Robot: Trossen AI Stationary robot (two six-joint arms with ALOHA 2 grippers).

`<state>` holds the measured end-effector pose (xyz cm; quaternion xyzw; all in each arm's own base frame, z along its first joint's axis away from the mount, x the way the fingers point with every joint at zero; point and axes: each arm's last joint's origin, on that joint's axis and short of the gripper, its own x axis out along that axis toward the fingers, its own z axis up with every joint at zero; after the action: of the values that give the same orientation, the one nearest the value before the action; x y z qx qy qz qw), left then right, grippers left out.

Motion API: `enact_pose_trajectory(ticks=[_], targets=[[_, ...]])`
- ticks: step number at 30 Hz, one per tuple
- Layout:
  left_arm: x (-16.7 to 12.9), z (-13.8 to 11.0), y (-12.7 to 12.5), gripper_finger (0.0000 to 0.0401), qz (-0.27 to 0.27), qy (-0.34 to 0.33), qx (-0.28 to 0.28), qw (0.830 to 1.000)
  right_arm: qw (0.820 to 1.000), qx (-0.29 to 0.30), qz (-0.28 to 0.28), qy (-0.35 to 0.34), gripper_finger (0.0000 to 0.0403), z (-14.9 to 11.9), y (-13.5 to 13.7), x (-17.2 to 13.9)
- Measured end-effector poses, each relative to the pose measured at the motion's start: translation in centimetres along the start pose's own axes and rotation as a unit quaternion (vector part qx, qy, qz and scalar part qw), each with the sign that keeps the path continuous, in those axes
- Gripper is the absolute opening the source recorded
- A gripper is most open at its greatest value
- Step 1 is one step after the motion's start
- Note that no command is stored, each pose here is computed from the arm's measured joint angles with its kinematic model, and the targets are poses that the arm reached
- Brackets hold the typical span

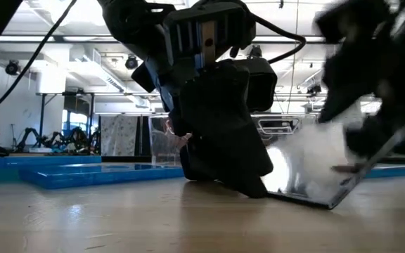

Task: Pick & place jewel cases by type
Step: Put the black CD case into the right transparent bin

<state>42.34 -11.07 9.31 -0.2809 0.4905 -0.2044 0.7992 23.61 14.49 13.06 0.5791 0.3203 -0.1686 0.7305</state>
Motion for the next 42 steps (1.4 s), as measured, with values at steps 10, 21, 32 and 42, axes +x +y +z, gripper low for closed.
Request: enact_pose_trajectory(ticks=[10,21,32,42], targets=[[0.1,-0.3,0.2,0.0127,0.011,0.002,0.004,1.000,0.999,0.009,0.014,0.034,0.0187,-0.4,1.6,0.3],[-1.4,-0.1,-0.8,0.0126,0.067,-0.014,0.041,0.997,0.998,0.007,0.015,0.066,0.0082,-1.3,1.5,-0.2],[-8.7,-3.4,-2.5,0.0126,0.198,-0.057,0.049,0.977,0.998,-0.036,0.038,0.036,0.0011,-0.1,2.9,-3.9],[-16.7,-7.4,-3.8,0.0126,0.268,-0.251,-0.034,0.930,0.958,0.029,0.016,-0.286,0.0010,7.4,4.3,-13.2]])
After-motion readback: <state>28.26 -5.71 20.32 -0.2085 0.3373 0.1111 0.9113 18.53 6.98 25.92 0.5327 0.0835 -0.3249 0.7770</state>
